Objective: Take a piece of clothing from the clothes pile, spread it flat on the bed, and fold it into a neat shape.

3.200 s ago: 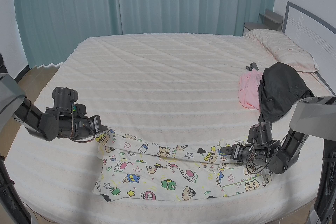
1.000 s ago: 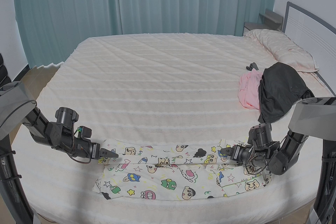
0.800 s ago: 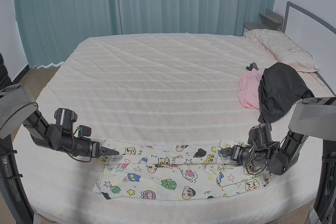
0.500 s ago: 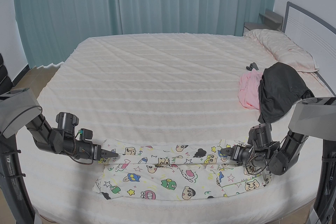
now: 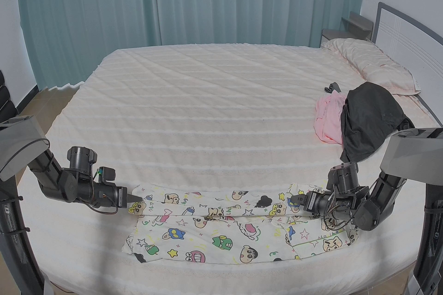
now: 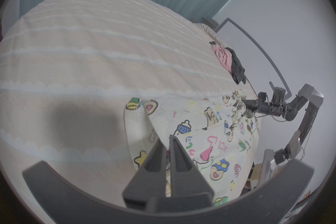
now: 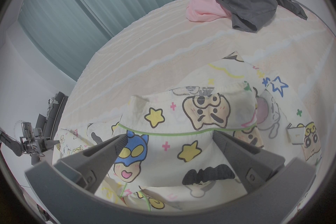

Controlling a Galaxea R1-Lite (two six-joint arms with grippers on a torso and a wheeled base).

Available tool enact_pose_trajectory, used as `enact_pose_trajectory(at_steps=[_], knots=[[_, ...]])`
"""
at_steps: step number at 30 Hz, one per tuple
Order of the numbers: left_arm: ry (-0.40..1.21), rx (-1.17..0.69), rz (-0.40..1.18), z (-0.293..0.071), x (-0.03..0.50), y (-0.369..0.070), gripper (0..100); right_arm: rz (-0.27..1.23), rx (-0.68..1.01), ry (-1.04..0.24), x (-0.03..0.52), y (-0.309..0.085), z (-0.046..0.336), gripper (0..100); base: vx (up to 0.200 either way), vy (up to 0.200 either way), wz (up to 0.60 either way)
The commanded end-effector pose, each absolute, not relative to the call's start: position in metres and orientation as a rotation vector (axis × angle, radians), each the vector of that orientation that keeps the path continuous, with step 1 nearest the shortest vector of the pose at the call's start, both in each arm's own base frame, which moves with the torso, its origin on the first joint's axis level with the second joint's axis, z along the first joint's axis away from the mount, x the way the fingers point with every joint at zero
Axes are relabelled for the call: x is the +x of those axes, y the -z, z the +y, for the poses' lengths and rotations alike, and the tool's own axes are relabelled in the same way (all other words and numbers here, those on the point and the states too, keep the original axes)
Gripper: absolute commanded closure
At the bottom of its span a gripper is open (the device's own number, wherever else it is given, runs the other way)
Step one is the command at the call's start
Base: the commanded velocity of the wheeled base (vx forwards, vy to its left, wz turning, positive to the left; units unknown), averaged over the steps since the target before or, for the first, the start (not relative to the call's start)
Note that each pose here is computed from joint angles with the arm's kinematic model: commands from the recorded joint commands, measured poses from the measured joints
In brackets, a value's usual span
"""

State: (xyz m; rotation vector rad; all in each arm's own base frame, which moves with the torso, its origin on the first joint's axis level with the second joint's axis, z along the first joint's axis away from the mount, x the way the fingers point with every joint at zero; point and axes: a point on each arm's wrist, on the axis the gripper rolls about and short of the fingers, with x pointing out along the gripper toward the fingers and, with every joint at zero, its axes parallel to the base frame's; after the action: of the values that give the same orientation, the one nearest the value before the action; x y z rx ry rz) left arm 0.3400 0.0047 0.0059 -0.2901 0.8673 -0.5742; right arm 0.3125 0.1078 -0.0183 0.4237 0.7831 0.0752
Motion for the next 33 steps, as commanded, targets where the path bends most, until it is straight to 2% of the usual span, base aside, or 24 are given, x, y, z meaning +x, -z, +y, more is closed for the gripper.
enact_pose_trajectory(at_steps=[1, 6, 12, 18, 25, 33], knots=[[0.554, -0.308, 0.805, 0.005, 0.33, -0.039, 100, 0.782, 0.423, -0.074, 0.312, 0.018, 0.108, 0, 0.0, 0.0, 0.0], [0.445, -0.358, 0.763, -0.002, 0.329, -0.069, 100, 0.779, 0.426, -0.072, 0.314, 0.018, 0.107, 0, 0.0, 0.0, 0.0], [0.307, -0.342, 0.78, -0.026, 0.341, -0.076, 100, 0.772, 0.427, -0.074, 0.314, 0.016, 0.108, 0, 0.0, 0.0, 0.0], [0.292, -0.514, 0.754, -0.051, 0.362, -0.1, 100, 0.757, 0.433, -0.076, 0.316, 0.016, 0.108, 0, 0.0, 0.0, 0.0], [0.301, -0.519, 0.755, -0.057, 0.365, -0.1, 100, 0.656, 0.529, -0.055, 0.319, -0.005, 0.097, 0, 0.0, 0.0, 0.0], [0.285, -0.518, 0.772, -0.055, 0.358, -0.096, 100, 0.624, 0.552, -0.015, 0.292, -0.037, 0.073, 0, 0.0, 0.0, 0.0]])
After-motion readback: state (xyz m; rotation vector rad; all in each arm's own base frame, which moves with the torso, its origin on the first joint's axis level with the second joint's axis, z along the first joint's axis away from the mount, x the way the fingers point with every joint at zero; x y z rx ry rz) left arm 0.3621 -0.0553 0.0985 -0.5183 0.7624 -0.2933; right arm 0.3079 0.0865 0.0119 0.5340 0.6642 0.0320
